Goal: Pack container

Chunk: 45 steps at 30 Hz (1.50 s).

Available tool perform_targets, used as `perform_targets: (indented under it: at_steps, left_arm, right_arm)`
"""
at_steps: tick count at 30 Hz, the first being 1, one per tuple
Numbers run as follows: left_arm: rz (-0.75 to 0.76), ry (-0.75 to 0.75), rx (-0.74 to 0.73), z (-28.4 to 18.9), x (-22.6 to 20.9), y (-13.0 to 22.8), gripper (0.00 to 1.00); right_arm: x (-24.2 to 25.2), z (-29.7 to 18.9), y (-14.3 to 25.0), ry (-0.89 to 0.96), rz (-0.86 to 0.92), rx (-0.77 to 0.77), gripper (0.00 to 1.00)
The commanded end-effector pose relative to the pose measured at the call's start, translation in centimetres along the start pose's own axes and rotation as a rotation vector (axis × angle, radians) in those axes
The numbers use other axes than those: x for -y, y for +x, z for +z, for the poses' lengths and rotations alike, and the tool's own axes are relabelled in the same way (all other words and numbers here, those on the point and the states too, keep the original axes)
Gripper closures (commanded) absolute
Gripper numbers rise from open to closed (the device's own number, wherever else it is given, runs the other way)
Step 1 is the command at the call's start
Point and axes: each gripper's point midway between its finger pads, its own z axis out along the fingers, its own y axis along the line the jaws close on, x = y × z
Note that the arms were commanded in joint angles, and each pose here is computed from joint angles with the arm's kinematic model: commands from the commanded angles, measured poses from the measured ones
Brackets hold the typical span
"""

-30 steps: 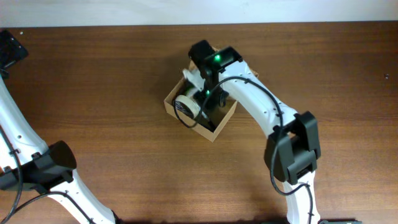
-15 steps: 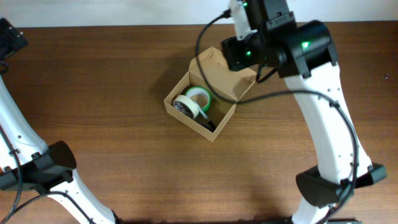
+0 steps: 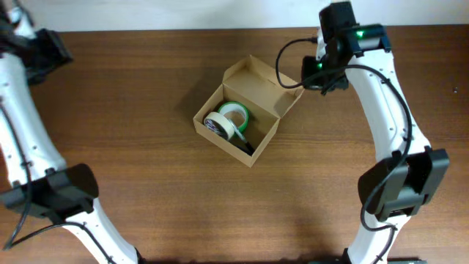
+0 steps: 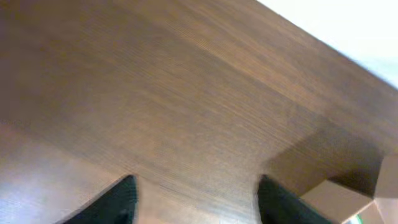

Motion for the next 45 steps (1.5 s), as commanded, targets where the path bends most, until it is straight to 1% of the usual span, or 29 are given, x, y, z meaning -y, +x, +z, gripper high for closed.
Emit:
perform_targets:
  at_steps: [1,4,8,12,15,18,23,27,33,37,38,40,42,43,45]
  left_arm:
    - [0.085,0.03,-0.056,3.0,3.1,1.6,0.71]
    - [0.116,0.053,-0.087,4.2,4.8,2.6,0.72]
    - [0.166,0.074,-0.086,5.1,6.5,3.0,0.71]
    - [0.222,0.086,-0.094,5.4,7.9,3.6,0.71]
    - [0.231,0.088,-0.093,5.4,8.3,3.7,0.71]
    - [0.231,0.088,-0.094,5.4,8.3,3.8,0.71]
    - [0.23,0.087,-0.098,5.4,8.3,3.9,0.71]
    - [0.229,0.085,-0.108,5.4,8.2,4.1,0.71]
    - [0.229,0.085,-0.108,5.4,8.2,4.1,0.67]
    - [0.228,0.086,-0.108,5.4,8.2,4.1,0.66]
    - [0.227,0.087,-0.108,5.4,8.4,4.1,0.66]
    - [0.236,0.092,-0.11,5.9,8.8,4.2,0.66]
    - [0.244,0.125,-0.128,7.1,9.7,4.6,0.66]
    - [0.258,0.178,-0.152,8.0,10.8,5.1,0.66]
    - [0.281,0.332,-0.22,9.7,13.2,6.5,0.67]
  right_arm:
    - [0.5,2.9,1.9,-0.004,0.108,-0.069,0.95]
    - [0.9,5.0,3.6,0.006,0.156,-0.121,0.96]
    - [1.3,7.1,5.3,-0.008,0.208,-0.168,0.96]
    - [1.0,8.7,5.7,-0.036,0.238,-0.17,0.96]
    - [-0.4,9.6,4.5,-0.124,0.229,-0.115,0.96]
    - [-2.2,10.1,2.3,-0.241,0.207,-0.028,0.96]
    - [-3.6,9.8,-0.3,-0.323,0.217,0.067,0.96]
    - [-4.8,9.3,-1.4,-0.394,0.195,0.102,0.96]
    - [-7.3,8.7,-2.5,-0.547,0.142,0.127,0.96]
    - [-7.9,9.4,-2.1,-0.586,0.122,0.101,0.96]
    - [-7.7,9.4,-2.1,-0.581,0.088,0.112,0.96]
    - [-6.9,9.2,-2.6,-0.577,0.094,0.126,0.96]
    - [-5.8,9.1,-3.1,-0.57,0.125,0.134,0.96]
    - [-5.0,9.1,-3.3,-0.565,0.14,0.137,0.96]
    - [-3.4,9.2,-3.6,-0.55,0.173,0.136,0.96]
